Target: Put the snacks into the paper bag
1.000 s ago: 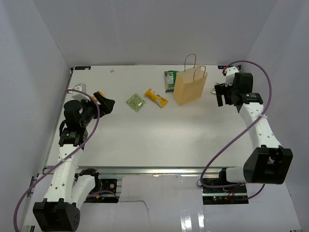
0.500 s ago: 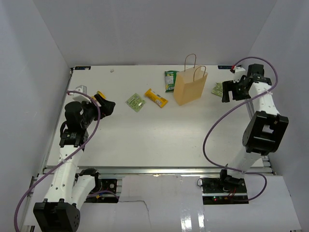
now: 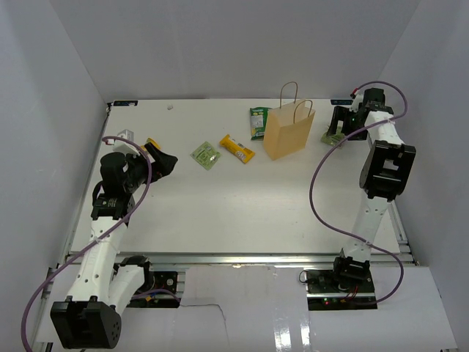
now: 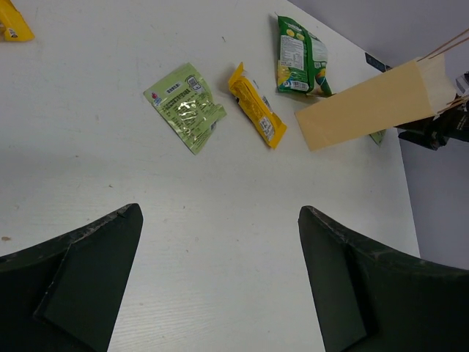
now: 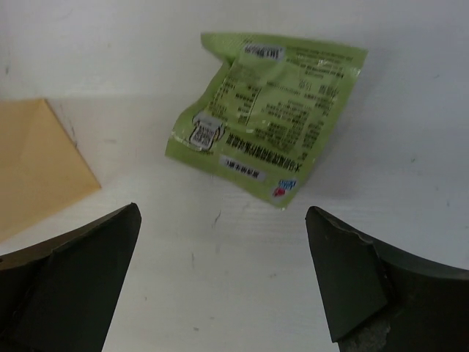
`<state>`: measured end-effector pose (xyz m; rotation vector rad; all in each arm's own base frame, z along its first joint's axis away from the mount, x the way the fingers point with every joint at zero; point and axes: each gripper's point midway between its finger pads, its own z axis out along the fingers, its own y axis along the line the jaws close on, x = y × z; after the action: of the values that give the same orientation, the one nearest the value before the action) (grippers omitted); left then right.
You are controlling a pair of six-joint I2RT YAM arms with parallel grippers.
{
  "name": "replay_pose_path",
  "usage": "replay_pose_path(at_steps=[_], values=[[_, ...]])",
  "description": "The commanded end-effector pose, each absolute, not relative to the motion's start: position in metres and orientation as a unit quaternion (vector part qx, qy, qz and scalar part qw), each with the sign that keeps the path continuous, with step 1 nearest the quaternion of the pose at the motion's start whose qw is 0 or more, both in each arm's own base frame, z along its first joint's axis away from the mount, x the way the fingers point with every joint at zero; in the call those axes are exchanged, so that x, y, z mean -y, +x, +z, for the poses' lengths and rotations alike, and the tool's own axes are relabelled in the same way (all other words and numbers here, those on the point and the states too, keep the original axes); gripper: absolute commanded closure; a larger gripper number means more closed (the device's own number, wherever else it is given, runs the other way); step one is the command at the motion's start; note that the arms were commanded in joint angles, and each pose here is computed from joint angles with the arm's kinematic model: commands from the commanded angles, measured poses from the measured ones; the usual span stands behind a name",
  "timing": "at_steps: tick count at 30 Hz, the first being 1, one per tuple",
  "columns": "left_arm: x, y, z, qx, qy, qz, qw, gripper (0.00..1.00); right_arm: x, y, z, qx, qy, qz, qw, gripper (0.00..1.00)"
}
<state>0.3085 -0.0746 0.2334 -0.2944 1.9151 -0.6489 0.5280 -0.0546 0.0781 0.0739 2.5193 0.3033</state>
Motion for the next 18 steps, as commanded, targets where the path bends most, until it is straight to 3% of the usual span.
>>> replay_pose_path(at_steps=[1, 18], values=[[0.079, 0.31, 0.255, -0.787, -0.128, -0.291, 0.529, 0.02, 0.065, 0.562, 0.088, -0.934, 0.077, 0.081, 0.339, 0.0], [0.074, 0.301, 0.249, -0.783, -0.174, -0.294, 0.52, 0.02, 0.077, 0.586, 0.032, -0.938, 0.11, 0.053, 0.326, 0.21]])
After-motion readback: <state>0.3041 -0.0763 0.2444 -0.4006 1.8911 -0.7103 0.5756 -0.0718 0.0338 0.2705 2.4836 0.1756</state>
